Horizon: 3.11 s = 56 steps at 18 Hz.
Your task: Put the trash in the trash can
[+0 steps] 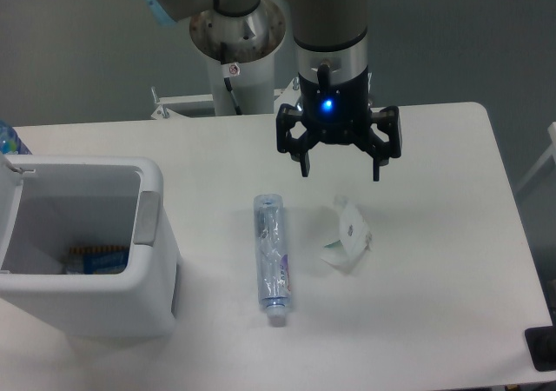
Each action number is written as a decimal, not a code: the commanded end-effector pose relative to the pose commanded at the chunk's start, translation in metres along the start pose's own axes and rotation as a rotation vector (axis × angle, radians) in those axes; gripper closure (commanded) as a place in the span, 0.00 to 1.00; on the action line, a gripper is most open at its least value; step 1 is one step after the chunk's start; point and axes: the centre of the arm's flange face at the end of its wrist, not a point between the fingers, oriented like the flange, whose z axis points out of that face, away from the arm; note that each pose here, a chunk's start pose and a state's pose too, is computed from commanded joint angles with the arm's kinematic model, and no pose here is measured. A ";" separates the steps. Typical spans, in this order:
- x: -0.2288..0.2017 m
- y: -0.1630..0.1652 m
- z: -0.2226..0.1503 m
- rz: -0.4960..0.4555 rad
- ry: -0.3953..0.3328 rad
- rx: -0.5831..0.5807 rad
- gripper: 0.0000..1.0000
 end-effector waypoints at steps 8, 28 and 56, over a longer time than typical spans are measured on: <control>-0.009 0.017 0.048 -0.060 0.033 -0.062 0.00; -0.007 0.085 0.251 0.060 0.095 -0.291 0.00; -0.038 0.025 0.169 -0.090 0.110 0.019 1.00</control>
